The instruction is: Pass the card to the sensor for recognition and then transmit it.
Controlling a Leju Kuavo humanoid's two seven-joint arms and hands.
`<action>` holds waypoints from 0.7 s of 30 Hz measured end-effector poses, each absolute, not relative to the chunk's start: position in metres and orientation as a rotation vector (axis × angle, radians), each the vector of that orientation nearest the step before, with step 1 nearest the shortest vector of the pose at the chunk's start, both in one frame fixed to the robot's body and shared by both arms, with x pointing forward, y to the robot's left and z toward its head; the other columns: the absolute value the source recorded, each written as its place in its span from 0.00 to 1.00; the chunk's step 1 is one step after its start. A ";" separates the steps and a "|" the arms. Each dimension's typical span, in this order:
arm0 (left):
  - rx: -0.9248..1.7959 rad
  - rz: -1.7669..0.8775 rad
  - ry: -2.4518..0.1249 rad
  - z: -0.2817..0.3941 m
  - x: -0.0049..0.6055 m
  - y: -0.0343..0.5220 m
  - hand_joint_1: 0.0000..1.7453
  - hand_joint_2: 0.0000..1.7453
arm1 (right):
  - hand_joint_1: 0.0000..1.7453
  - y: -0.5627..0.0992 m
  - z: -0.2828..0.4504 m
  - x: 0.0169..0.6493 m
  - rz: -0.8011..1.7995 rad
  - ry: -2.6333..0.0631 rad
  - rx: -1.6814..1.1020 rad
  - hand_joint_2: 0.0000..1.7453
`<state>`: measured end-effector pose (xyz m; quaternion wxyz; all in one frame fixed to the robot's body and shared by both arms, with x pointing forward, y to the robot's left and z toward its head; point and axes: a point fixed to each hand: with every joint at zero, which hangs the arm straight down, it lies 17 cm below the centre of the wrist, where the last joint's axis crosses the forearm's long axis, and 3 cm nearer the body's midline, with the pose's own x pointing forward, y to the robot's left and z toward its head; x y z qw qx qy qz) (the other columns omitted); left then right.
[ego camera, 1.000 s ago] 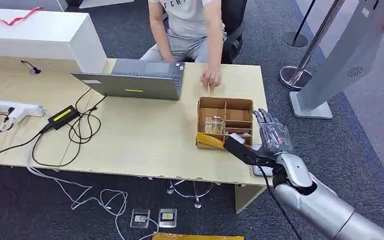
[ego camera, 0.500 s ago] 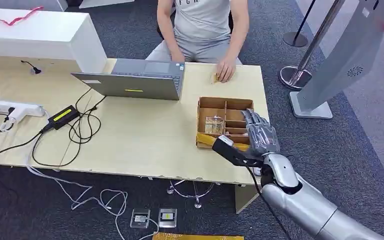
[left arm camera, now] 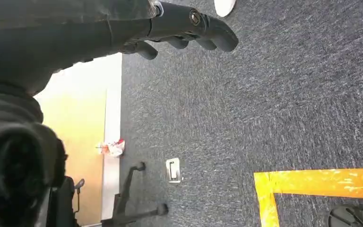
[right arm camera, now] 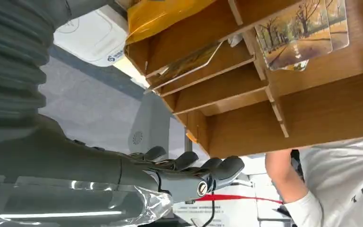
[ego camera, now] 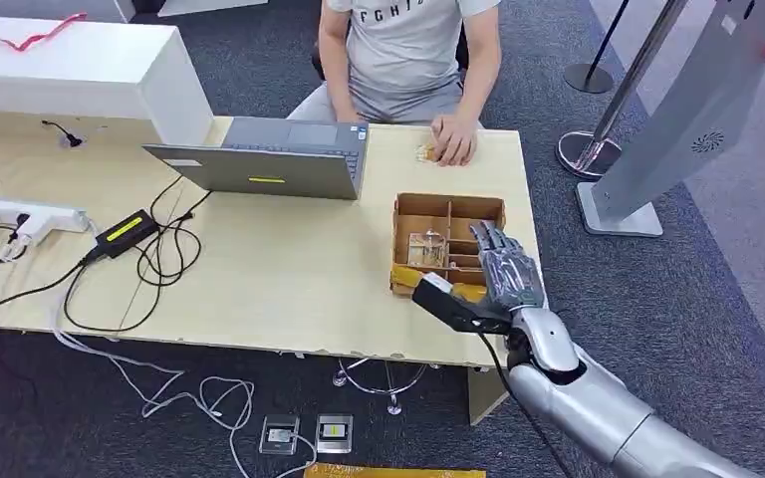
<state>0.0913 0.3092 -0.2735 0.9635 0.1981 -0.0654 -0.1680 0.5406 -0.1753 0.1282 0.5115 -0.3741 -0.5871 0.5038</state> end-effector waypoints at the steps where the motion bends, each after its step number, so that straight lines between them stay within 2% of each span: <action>1: 0.401 -0.340 -0.132 -0.273 0.091 0.309 0.00 0.00 | 0.00 -0.175 0.127 0.541 1.211 -1.414 -0.899 1.00; 8: 0.400 -0.340 -0.132 -0.273 0.091 0.309 0.00 0.00 | 0.00 -0.178 0.116 0.542 1.210 -1.390 -0.903 1.00; 9: 0.401 -0.340 -0.132 -0.273 0.091 0.309 0.00 0.00 | 0.07 -0.179 0.115 0.542 1.212 -1.386 -0.903 1.00; 10: 0.401 -0.340 -0.132 -0.273 0.091 0.309 0.00 0.00 | 0.32 -0.179 0.113 0.542 1.214 -1.384 -0.902 1.00; 11: 0.401 -0.340 -0.133 -0.273 0.091 0.309 0.00 0.00 | 0.80 -0.179 0.112 0.542 1.218 -1.384 -0.901 1.00; 12: 0.401 -0.340 -0.133 -0.273 0.091 0.309 0.00 0.00 | 1.00 -0.179 0.111 0.542 1.220 -1.384 -0.899 1.00; 21: 0.401 -0.339 -0.132 -0.274 0.091 0.309 0.00 0.00 | 1.00 -0.173 0.103 0.542 1.240 -1.379 -0.881 1.00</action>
